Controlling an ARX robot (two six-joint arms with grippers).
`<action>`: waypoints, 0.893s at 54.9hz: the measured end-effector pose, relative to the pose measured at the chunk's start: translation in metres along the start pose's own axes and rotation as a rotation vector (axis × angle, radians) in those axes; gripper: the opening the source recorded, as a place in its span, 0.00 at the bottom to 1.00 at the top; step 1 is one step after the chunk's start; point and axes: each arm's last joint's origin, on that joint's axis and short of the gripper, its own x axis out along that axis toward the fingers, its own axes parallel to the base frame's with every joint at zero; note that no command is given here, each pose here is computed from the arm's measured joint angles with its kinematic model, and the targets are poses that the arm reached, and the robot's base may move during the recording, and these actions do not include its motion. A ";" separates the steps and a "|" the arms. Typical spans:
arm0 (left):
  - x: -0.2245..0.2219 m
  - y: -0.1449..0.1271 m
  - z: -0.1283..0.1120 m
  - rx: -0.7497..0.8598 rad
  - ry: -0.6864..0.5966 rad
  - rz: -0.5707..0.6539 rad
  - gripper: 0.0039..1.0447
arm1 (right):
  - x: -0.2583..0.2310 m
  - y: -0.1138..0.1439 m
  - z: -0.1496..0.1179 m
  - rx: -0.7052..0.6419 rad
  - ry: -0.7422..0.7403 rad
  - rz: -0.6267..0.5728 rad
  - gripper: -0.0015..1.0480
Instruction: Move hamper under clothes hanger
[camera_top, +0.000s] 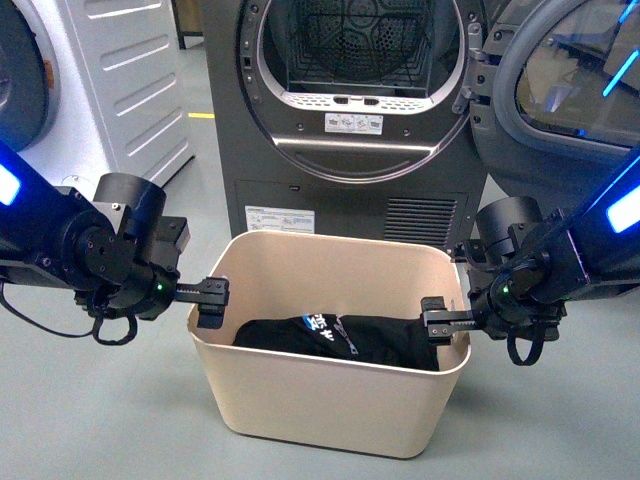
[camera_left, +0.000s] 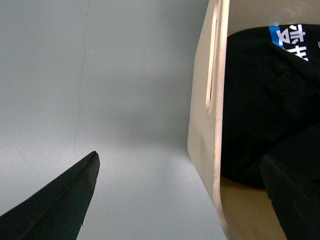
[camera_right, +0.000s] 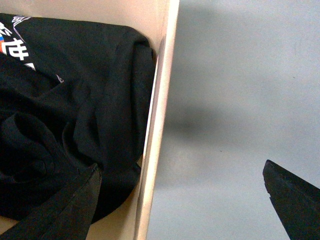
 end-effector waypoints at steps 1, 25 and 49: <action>0.000 0.000 0.001 -0.001 -0.006 0.005 0.94 | 0.001 0.001 0.000 -0.002 0.000 -0.002 0.92; 0.017 0.002 0.009 -0.011 -0.023 0.049 0.94 | 0.001 0.020 0.021 -0.032 -0.019 -0.028 0.92; 0.022 -0.006 0.005 -0.018 -0.024 0.039 0.73 | 0.002 0.012 0.021 -0.027 0.001 -0.090 0.51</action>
